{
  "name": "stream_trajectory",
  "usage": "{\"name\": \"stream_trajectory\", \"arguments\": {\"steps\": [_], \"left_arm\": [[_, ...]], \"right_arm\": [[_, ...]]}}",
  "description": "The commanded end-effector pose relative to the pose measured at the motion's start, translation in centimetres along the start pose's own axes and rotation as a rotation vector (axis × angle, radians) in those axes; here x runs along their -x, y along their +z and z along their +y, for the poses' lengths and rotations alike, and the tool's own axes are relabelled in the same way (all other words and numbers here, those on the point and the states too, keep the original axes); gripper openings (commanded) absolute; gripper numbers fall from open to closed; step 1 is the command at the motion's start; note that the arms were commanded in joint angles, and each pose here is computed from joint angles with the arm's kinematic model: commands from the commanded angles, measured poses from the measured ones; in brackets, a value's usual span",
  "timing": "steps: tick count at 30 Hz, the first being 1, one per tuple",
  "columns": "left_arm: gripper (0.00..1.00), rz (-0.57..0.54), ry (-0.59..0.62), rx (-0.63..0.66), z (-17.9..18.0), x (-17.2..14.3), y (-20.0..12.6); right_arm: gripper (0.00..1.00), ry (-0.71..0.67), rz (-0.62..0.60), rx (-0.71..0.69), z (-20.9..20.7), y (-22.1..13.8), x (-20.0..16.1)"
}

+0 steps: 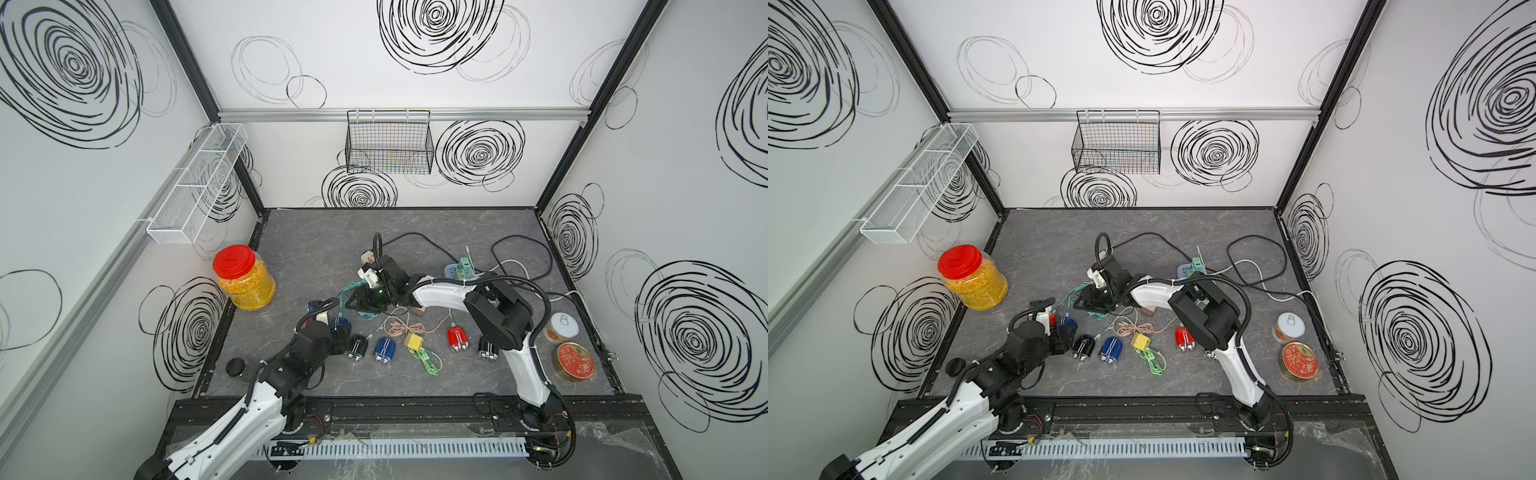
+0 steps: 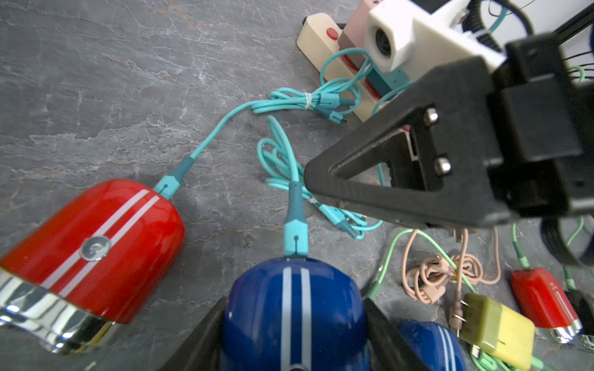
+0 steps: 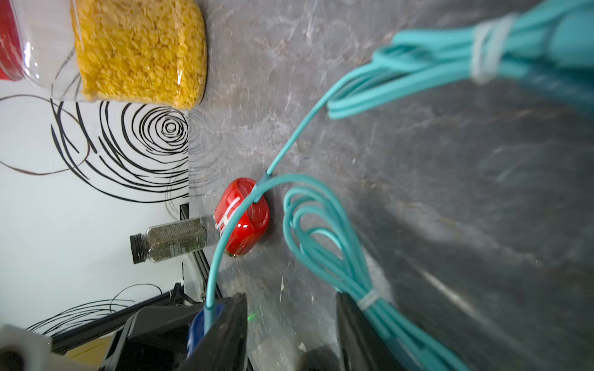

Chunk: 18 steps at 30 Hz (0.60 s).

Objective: Unplug the electric shaver
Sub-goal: Remove the charging cable from the electric shaver.

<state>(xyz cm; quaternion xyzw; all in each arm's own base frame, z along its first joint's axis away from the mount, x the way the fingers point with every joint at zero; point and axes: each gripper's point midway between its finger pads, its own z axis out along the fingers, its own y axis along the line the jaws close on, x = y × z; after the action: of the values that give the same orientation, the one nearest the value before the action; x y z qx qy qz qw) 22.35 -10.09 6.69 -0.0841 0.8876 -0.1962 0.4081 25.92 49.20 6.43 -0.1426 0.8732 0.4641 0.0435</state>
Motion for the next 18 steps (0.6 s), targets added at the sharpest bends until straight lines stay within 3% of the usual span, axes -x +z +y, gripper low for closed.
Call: {"name": "stream_trajectory", "arguments": {"steps": [1, 8, 18], "left_arm": [[0.31, -0.071, 0.004, -0.056, -1.9, 2.4, -0.5], [0.31, -0.068, 0.004, -0.078, -2.1, 2.2, -0.5], [0.31, -0.081, 0.003, -0.104, -2.7, 2.6, -0.7]], "right_arm": [[0.48, -0.043, -0.022, 0.069, 3.3, -1.0, 0.1], [0.49, -0.045, -0.067, 0.085, 3.9, -2.8, 1.1], [0.57, -0.052, 0.015, 0.172, 6.0, -0.1, 0.5]]}}
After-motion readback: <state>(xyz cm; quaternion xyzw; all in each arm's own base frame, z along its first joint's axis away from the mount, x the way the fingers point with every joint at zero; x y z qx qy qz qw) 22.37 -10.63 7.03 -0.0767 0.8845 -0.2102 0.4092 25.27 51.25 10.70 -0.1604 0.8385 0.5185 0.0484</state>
